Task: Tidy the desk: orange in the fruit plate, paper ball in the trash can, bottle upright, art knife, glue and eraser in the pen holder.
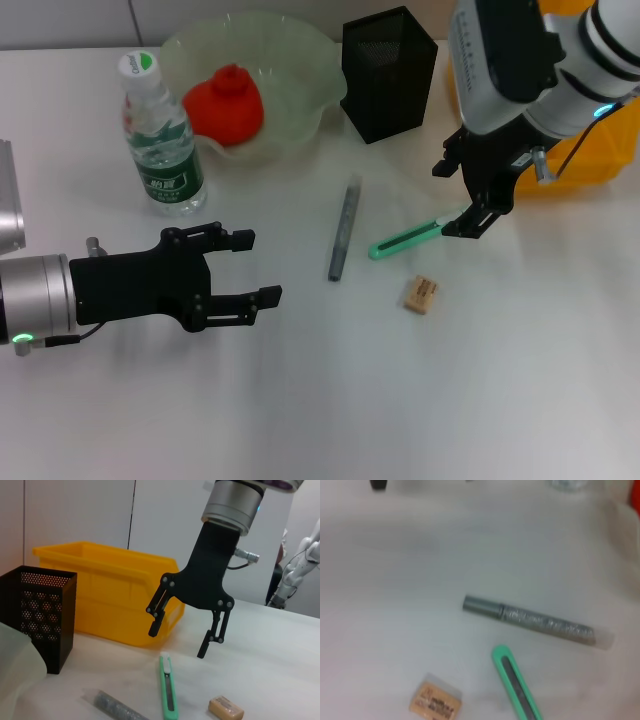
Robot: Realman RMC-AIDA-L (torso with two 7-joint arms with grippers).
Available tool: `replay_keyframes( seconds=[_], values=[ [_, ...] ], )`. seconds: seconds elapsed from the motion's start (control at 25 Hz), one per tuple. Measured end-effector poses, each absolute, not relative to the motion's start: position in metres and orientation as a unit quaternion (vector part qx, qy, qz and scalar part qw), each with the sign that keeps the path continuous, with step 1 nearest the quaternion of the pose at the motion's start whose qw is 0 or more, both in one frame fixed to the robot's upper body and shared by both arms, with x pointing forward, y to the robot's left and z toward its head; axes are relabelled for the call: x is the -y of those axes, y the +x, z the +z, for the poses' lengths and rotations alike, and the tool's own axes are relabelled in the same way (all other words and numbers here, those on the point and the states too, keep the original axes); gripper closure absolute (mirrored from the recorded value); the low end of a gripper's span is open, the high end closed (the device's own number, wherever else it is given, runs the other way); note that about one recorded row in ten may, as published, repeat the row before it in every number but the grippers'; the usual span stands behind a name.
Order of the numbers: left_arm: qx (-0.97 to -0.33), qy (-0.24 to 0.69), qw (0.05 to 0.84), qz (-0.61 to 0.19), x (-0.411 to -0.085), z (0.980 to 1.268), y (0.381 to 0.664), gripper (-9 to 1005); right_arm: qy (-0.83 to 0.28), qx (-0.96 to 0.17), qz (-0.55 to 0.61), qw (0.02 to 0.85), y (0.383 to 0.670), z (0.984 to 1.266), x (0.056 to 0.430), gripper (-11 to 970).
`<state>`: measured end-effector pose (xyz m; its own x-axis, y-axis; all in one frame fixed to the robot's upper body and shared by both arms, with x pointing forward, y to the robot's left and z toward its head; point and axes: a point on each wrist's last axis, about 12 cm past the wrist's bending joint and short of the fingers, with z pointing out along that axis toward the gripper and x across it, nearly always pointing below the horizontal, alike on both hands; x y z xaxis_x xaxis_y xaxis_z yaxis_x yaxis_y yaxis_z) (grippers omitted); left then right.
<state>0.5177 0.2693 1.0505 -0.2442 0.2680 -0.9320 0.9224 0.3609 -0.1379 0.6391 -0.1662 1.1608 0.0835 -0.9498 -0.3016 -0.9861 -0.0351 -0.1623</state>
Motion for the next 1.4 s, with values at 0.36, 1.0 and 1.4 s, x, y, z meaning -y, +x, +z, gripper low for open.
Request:
replay_keyframes(
  seconds=[0.36,1.0,1.4],
  values=[
    [-0.698,0.427,0.441,-0.369,-0.271,1.049,0.515,183,-0.753,-0.643,0.005,0.137,0.639,1.157,0.155,195],
    [-0.702,0.424,0.441,-0.364,-0.274,1.048,0.514,183,-0.779,-0.615,-0.012,0.124,0.642,1.141,0.145,201],
    [-0.704,0.421,0.443,-0.362,-0.275,1.048,0.515,184,-0.787,-0.604,-0.016,0.125,0.645,1.132,0.142,371]
  ],
)
